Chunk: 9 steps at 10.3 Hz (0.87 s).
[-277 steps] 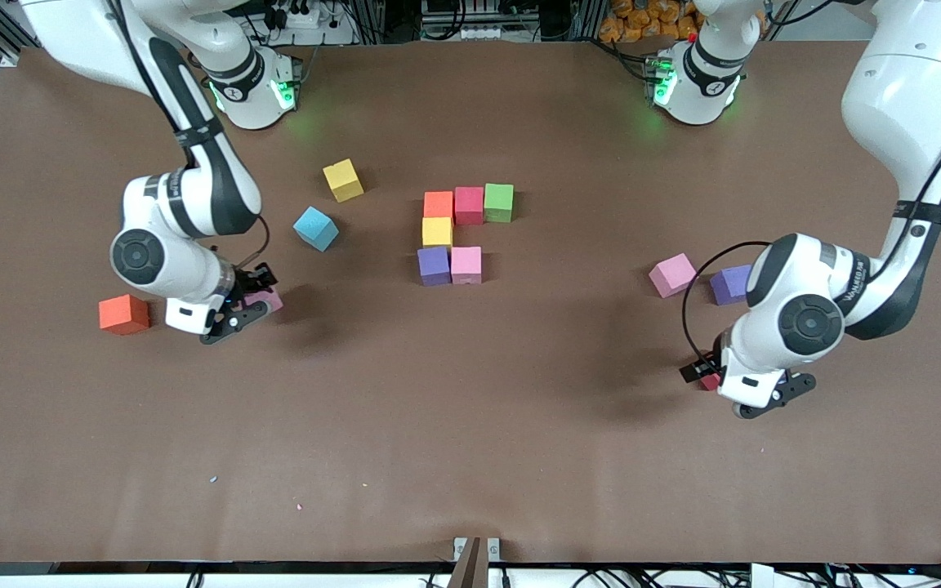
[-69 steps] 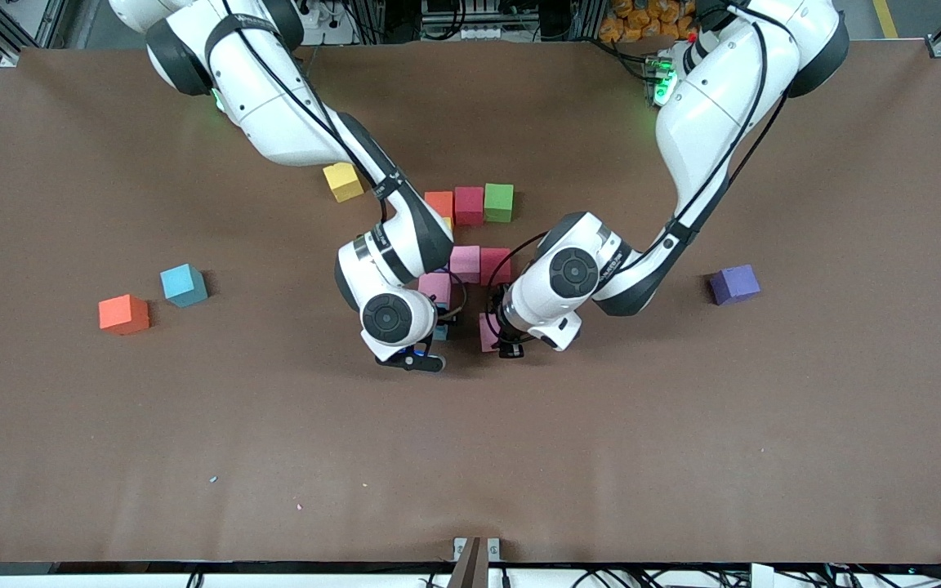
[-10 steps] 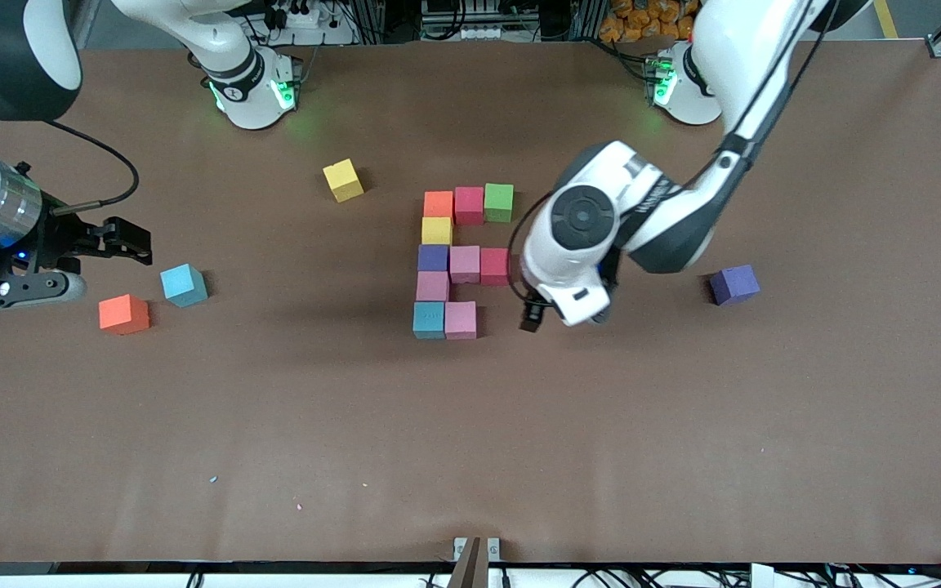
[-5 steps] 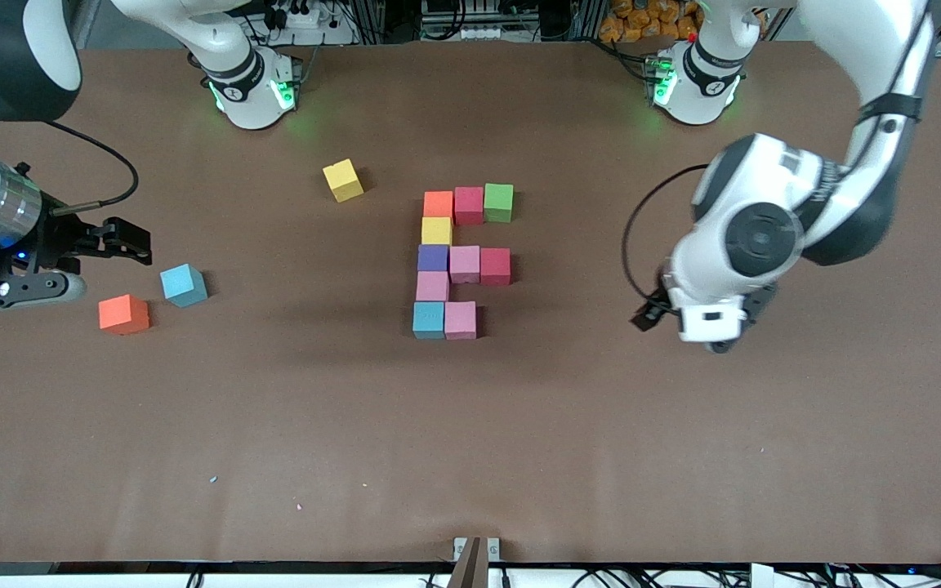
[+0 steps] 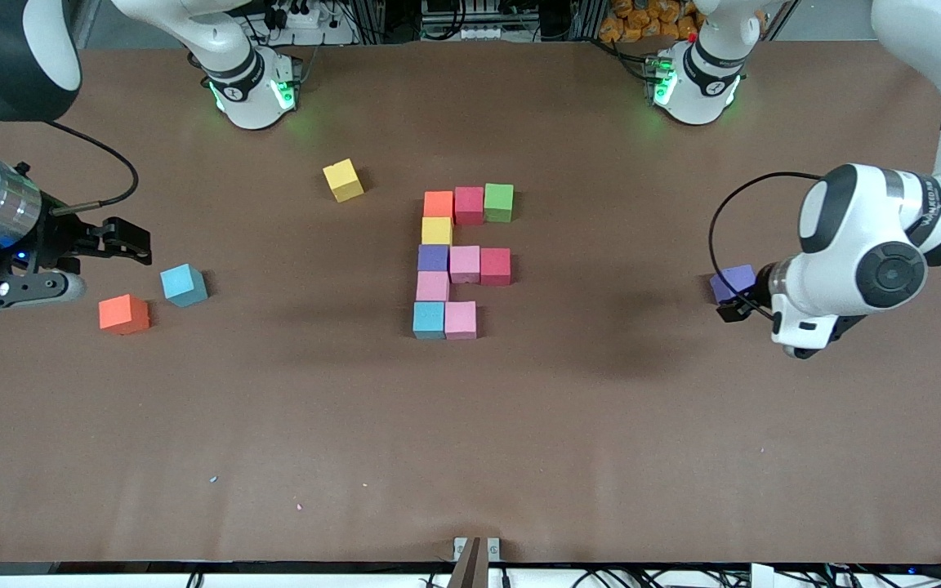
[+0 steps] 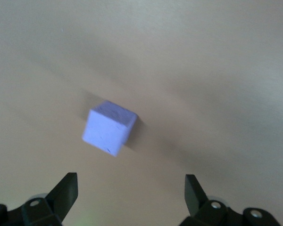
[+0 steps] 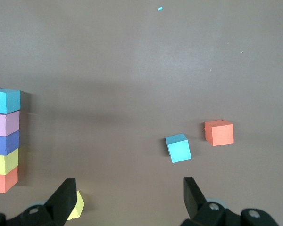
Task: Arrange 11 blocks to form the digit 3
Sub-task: 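Lower the left gripper onto the purple cube and grasp it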
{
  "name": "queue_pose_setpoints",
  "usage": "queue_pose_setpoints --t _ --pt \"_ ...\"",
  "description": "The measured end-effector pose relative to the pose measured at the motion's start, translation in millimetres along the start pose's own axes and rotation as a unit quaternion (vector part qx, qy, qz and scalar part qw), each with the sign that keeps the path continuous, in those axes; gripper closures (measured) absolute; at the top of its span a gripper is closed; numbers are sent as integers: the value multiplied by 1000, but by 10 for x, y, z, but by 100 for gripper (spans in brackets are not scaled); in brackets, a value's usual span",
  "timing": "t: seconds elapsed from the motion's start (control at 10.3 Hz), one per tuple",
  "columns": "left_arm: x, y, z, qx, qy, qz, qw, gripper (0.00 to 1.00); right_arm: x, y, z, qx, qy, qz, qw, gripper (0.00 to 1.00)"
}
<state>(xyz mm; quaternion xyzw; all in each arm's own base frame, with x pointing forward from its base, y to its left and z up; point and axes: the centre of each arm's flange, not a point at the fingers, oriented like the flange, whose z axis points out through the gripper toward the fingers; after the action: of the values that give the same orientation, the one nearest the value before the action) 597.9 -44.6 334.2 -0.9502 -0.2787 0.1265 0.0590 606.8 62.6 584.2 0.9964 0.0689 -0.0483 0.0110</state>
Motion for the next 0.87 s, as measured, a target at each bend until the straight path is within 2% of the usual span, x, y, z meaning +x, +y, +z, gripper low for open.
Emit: queue_pose_setpoints --t 0.29,0.58,0.87 --pt "296 -489 509 -17 -15 35 999 0 0 1 1 0 0 0 1000 0" --pt "374 -516 859 -20 -41 48 998 0 0 0 2 0 0 0 1000 0" --pt "374 -490 986 -20 -52 68 996 0 0 1 2 0 0 0 1000 0"
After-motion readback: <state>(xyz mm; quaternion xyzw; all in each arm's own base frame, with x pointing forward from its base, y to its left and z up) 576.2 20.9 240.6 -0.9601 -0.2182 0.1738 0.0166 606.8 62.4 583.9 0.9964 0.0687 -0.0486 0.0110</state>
